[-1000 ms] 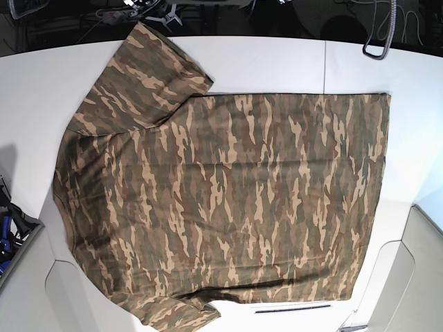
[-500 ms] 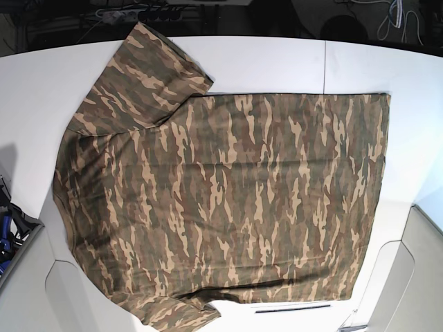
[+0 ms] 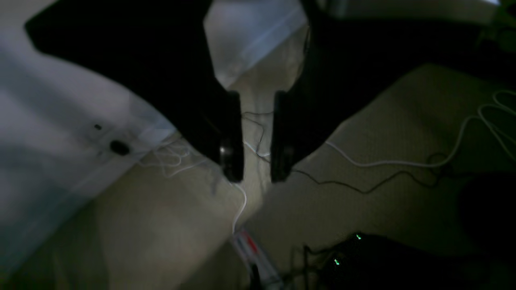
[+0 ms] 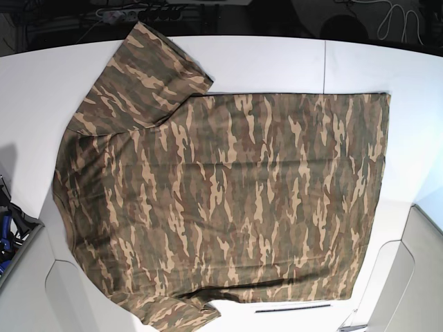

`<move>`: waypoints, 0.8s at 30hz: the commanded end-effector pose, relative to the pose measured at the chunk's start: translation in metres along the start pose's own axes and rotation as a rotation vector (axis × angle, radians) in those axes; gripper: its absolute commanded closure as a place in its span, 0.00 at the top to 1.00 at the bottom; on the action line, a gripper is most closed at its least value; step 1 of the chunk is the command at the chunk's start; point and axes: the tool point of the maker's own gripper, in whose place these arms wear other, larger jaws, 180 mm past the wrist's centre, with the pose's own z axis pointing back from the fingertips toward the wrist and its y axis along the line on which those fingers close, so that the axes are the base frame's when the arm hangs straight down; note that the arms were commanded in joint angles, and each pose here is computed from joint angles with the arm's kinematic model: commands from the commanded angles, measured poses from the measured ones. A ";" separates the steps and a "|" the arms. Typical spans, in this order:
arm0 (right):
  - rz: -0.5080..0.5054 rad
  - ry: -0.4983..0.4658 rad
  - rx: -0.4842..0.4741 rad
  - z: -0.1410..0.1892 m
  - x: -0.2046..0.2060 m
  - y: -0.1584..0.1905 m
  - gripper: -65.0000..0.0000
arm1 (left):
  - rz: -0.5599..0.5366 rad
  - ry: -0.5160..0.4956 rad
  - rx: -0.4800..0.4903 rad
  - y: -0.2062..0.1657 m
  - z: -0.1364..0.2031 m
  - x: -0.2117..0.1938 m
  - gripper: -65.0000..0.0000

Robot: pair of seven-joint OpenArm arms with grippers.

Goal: Fold the T-shirt properly

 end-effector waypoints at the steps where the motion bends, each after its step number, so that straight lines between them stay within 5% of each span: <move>1: -0.006 -0.028 0.016 0.011 0.006 0.005 0.05 | 0.012 -0.009 -0.021 -0.008 0.011 -0.003 0.20; 13: 0.029 -0.346 -0.097 0.101 0.140 -0.017 0.06 | 0.093 -0.206 0.188 0.053 0.124 0.064 0.20; 17: 0.015 -0.432 -0.163 0.126 0.167 -0.039 0.07 | 0.127 -0.300 0.280 0.083 0.158 0.082 0.27; 24: -0.150 -0.502 -0.362 0.151 0.186 -0.096 0.44 | 0.175 -0.422 0.447 0.137 0.207 0.098 0.45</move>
